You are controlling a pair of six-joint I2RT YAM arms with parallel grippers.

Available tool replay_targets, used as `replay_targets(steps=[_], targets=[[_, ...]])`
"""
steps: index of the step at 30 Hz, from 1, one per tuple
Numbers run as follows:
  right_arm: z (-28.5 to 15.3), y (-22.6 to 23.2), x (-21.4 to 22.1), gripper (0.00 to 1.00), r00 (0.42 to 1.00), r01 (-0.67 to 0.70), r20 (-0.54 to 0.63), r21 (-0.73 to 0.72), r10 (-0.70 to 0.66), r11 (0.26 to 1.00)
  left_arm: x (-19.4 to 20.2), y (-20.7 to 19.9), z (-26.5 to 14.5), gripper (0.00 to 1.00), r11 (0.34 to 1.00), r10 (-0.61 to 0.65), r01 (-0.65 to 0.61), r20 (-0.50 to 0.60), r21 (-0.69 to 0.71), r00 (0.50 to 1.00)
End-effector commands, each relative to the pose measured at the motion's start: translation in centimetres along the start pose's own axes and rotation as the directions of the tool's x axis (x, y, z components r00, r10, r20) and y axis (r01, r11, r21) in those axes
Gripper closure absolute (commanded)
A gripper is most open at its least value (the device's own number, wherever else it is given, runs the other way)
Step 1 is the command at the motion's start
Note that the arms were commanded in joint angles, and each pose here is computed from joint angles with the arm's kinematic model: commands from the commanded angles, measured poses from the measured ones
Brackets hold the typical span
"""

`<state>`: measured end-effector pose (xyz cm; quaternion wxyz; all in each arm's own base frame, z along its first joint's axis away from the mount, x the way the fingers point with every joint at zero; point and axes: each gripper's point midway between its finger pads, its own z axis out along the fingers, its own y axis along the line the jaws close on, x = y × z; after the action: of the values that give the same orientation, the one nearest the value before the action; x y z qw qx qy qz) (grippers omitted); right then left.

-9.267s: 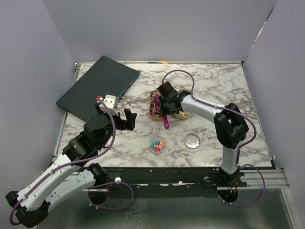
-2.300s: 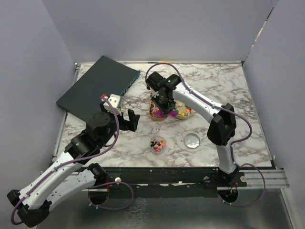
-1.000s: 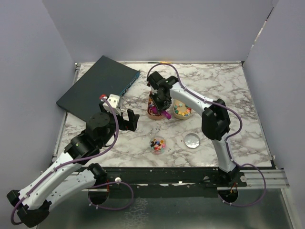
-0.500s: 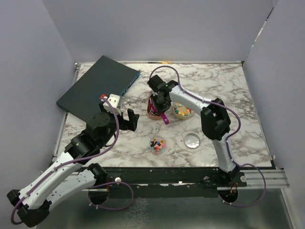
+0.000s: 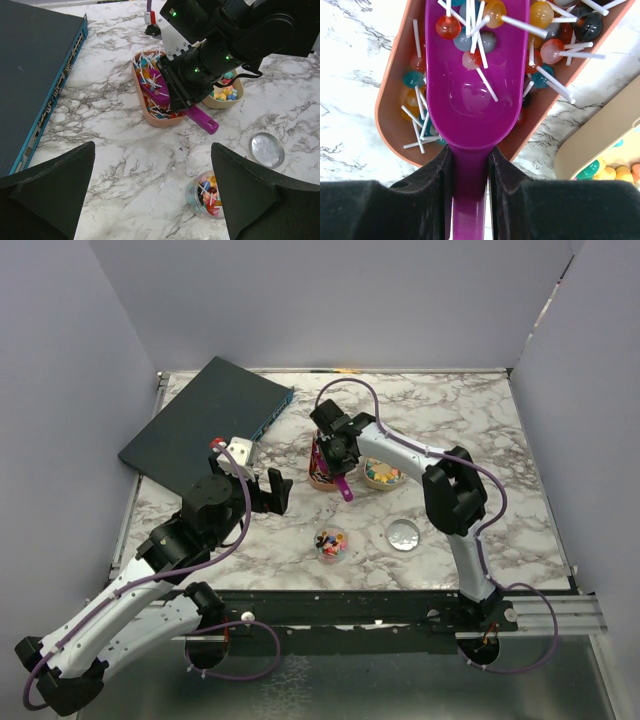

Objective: Pack the candies
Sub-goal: Scoop the fake candies from the storage box.

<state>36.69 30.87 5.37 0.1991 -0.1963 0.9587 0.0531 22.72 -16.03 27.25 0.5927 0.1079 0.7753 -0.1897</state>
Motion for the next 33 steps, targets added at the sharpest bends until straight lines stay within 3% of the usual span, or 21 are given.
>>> replay_targets(steps=[1,33], targets=[[2.0,-1.0,1.0,1.0,1.0,0.004,-0.006,0.04,-0.004,0.999,0.6,0.5,0.1,0.01,1.0,0.013,-0.014,-0.013,-0.024,1.0],[-2.4,-1.2,-0.4,1.0,0.979,0.033,0.199,-0.007,-0.031,0.999,1.0,1.0,0.6,0.01,0.999,0.014,-0.016,-0.032,-0.048,0.999]])
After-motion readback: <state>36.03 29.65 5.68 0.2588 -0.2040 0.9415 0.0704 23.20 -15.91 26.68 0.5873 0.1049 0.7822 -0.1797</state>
